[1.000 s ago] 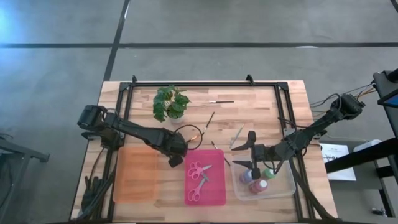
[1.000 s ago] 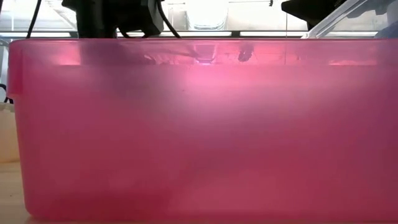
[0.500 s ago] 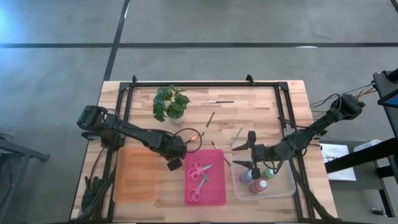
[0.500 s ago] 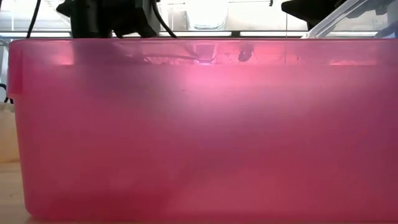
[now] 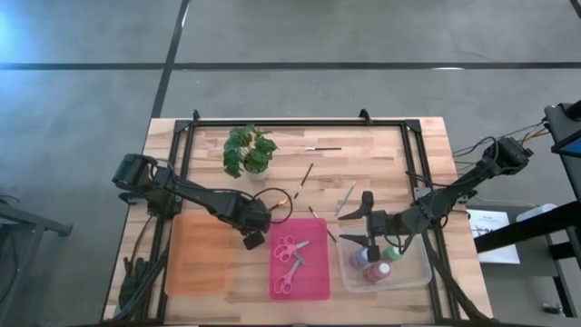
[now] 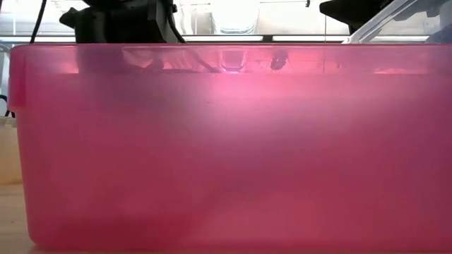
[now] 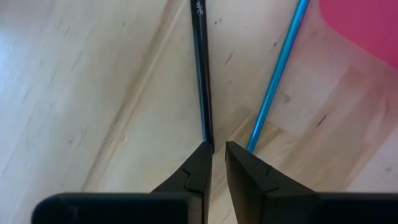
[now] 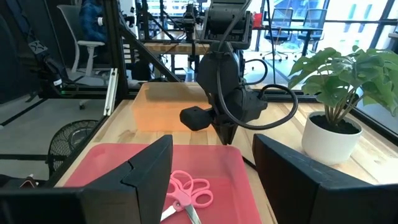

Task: Pick & Place Paint Supplies
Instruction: Put the black paintbrush into the orange bin

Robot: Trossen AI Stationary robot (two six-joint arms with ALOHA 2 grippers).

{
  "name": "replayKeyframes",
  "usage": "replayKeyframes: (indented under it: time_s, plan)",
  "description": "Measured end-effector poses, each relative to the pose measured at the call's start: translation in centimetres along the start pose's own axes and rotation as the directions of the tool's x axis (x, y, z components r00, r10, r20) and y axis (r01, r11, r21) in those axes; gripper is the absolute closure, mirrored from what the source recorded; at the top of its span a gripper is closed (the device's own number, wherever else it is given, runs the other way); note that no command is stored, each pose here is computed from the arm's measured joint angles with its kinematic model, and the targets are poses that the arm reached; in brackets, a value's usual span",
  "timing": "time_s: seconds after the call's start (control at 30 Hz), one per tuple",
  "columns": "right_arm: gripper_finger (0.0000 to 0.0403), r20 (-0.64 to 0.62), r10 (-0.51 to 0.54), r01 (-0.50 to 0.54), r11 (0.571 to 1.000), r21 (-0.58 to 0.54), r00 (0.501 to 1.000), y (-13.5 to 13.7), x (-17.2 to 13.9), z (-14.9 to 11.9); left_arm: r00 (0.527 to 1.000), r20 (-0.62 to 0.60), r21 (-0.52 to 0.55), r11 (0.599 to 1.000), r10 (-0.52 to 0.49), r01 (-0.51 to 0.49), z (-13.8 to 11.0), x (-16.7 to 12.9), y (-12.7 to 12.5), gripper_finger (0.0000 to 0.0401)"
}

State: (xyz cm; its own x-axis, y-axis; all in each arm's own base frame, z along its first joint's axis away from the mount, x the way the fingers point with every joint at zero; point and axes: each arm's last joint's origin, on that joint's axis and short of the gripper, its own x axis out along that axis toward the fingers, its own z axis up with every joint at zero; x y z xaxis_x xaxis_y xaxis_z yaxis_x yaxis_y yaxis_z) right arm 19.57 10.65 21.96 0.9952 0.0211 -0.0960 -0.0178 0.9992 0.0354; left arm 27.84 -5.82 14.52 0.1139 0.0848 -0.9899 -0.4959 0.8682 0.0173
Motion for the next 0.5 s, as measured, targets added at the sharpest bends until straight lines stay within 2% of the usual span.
replayKeyframes:
  time_s: [0.3,0.5]
  plan:
    - [0.0184,0.000,0.000,0.000,1.000,0.000,1.000,0.0,0.0,0.0,1.000,0.006,0.003,1.000,-0.005,0.005,-0.2,0.4,0.1,0.0344]
    - [0.0184,0.000,0.000,0.000,1.000,0.000,1.000,0.0,0.0,0.0,0.999,-0.024,0.023,0.999,0.029,-0.028,-0.1,1.9,0.0,0.0344]
